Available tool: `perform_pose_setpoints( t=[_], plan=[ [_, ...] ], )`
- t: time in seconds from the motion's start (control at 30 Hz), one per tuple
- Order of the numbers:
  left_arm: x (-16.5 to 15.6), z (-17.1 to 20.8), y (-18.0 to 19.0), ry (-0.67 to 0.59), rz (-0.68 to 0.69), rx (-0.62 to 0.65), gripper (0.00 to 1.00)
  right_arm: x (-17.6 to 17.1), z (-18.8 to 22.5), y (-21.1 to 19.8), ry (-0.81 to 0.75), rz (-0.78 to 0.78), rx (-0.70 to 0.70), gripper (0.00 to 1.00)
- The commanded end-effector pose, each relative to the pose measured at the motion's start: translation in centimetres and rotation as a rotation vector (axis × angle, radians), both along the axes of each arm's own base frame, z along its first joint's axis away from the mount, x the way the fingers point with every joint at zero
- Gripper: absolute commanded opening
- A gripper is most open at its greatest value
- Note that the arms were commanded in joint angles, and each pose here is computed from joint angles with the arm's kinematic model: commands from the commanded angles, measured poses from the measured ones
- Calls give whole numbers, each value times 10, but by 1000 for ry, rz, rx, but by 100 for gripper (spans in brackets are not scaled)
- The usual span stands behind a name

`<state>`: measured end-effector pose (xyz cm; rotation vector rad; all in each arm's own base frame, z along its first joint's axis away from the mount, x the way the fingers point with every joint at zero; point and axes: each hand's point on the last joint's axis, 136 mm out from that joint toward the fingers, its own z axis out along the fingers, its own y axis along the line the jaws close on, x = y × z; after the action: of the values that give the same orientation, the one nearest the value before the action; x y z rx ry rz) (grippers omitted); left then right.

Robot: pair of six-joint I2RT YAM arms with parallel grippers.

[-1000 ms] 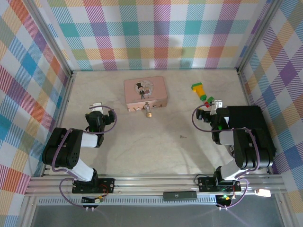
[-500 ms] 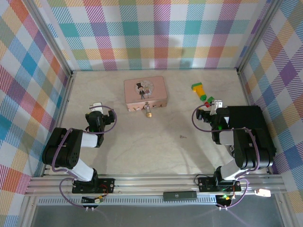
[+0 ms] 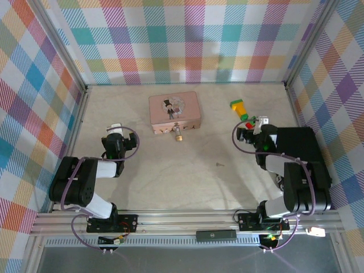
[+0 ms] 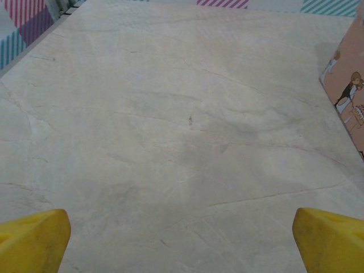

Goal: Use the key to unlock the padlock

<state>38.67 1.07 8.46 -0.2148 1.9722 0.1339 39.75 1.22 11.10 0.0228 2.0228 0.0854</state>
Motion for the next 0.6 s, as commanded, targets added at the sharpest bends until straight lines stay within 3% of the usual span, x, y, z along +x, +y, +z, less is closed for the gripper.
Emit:
perform_pose_setpoints(
  t=[0.0,0.13,0.23,0.33,0.47,0.57],
  plan=[
    [2,39,9,-55,59,2,100,-5,18,-4,52,-54,23,96],
    [-7,74,11,-107,98,-75,100,-15,35,13,103,-47,116,92],
    [-9,91,0,-82,93,-230,100,-29,40,41,205,6,166,89],
    [-6,83,-36,36,-11,-414,100,-50,33,67,364,44,147,87],
    [-12,59,-86,127,-97,-604,100,-76,22,98,543,147,66,73],
    [-22,49,-122,164,-145,-653,100,-95,10,115,658,195,-25,66]
  ],
)
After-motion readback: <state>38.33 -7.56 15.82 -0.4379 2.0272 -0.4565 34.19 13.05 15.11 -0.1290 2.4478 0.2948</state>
